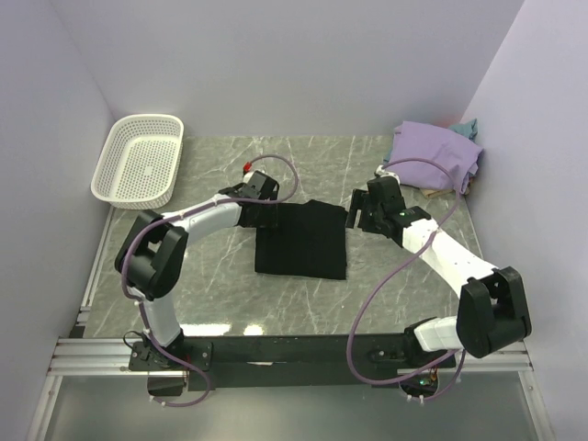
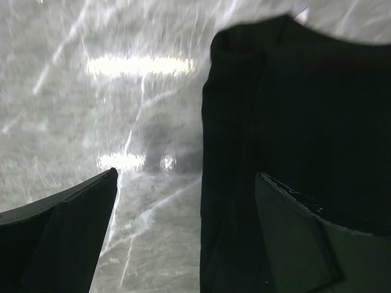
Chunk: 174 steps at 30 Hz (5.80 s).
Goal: Fold and stack the t-shirts
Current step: Neatly place the folded tshirt to the corner, then reset both grippers
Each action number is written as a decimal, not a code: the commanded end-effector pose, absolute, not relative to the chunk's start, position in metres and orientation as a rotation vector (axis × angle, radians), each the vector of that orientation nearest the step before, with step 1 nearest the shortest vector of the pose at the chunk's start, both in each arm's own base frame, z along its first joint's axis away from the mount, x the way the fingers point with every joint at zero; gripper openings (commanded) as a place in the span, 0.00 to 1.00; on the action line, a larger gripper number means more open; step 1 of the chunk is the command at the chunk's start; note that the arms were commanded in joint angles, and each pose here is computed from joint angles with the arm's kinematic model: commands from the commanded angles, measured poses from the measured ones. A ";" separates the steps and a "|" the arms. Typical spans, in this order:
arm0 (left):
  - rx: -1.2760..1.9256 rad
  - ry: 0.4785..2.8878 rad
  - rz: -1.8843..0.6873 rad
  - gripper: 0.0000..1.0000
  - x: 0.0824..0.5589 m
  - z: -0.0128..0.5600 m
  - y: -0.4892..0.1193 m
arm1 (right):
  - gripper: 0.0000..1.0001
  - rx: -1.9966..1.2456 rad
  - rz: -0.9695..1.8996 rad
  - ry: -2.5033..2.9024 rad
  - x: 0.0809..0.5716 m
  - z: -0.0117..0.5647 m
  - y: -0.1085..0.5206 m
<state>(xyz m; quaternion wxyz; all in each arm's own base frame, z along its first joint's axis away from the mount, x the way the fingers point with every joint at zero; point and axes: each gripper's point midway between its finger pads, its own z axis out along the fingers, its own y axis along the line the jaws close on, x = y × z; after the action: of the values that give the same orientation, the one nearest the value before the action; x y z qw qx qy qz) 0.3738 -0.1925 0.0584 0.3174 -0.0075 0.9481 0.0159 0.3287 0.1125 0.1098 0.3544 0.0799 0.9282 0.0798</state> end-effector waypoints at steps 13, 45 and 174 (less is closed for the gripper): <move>-0.174 2.577 0.358 1.00 0.339 0.027 -0.144 | 0.84 0.205 0.231 2.407 0.335 0.098 0.118; -0.083 2.023 -0.580 0.99 0.321 0.289 -0.204 | 0.85 0.262 0.502 2.423 0.325 0.080 0.102; -0.106 1.986 -0.525 0.99 0.343 0.304 -0.190 | 1.00 0.363 -0.075 1.767 0.442 0.282 0.059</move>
<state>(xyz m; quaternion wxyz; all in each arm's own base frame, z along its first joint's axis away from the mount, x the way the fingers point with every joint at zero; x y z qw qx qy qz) 0.3431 -0.2036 0.2688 0.4784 -0.0282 0.8482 -0.2257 0.4675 0.0617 0.2648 0.6111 0.1713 0.7727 -0.0117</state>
